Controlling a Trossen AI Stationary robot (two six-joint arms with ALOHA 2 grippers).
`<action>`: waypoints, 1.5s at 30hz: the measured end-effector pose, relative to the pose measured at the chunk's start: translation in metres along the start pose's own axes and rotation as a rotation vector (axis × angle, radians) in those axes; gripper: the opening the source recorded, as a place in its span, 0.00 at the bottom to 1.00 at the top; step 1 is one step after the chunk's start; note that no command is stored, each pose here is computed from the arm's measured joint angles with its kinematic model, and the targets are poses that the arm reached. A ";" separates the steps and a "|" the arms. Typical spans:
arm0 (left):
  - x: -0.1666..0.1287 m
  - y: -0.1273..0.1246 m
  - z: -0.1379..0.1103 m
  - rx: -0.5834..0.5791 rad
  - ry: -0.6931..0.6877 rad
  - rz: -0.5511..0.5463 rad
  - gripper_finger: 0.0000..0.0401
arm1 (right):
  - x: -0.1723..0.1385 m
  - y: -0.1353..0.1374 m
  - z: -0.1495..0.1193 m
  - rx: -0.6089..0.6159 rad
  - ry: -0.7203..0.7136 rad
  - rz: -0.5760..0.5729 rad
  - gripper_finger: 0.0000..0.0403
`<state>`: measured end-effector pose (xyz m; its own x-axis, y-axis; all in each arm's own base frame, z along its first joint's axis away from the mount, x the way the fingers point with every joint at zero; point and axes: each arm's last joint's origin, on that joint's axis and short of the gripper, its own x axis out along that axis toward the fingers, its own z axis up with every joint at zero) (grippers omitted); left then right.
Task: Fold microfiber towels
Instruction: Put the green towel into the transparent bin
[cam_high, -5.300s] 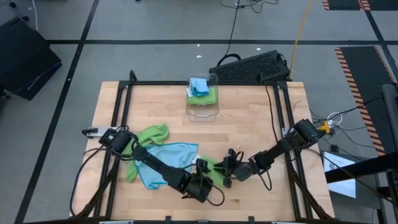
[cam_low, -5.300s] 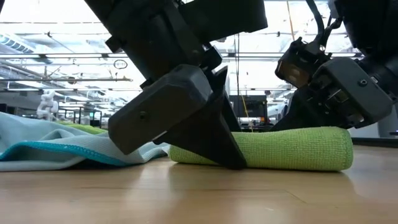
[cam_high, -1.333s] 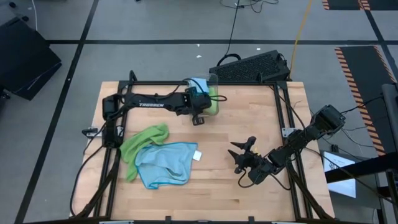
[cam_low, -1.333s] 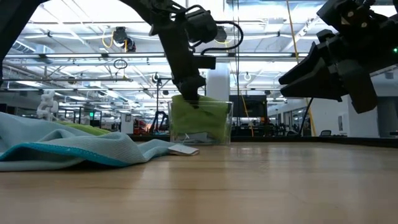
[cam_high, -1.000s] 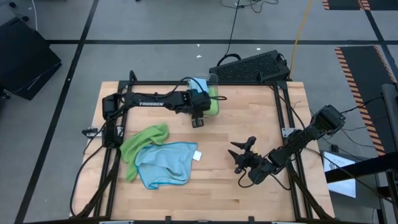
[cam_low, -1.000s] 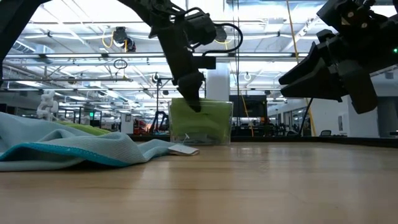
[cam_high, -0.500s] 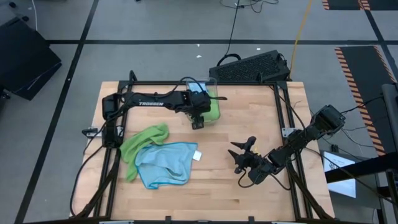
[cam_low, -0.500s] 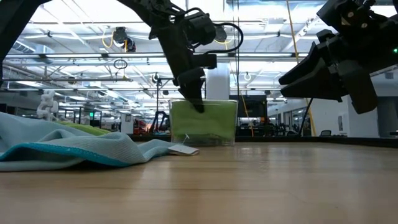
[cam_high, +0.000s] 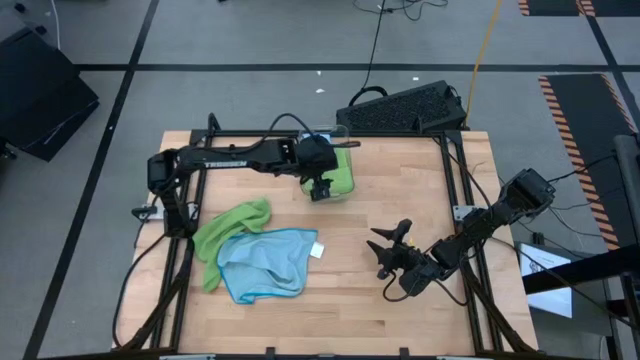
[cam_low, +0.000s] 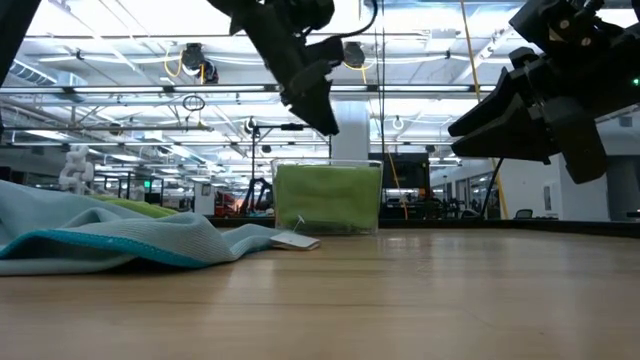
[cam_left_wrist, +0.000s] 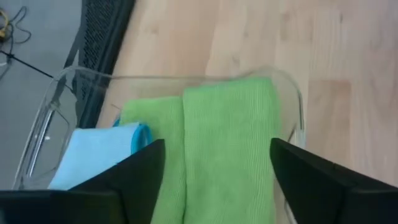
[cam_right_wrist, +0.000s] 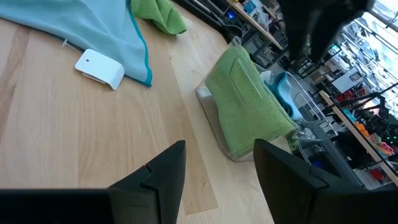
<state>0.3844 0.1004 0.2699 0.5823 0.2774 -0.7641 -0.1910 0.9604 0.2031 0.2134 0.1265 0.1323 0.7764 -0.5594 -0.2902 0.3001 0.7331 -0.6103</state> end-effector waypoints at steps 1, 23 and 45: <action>0.000 0.000 0.001 -0.021 -0.011 0.002 0.68 | 0.000 0.000 0.000 -0.002 0.000 0.000 0.45; 0.022 -0.001 -0.011 -0.613 0.119 -0.109 0.06 | 0.000 0.000 0.001 0.011 -0.004 0.003 0.45; 0.012 0.013 0.023 -1.265 0.178 -0.005 0.02 | 0.002 0.002 0.003 -0.009 -0.007 0.077 0.45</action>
<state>0.4075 0.1167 0.2773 0.4904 0.1720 -0.8543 -0.8621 0.2388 -0.4468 0.2165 0.1278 0.1327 0.8010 -0.4987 -0.3313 0.2345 0.7705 -0.5928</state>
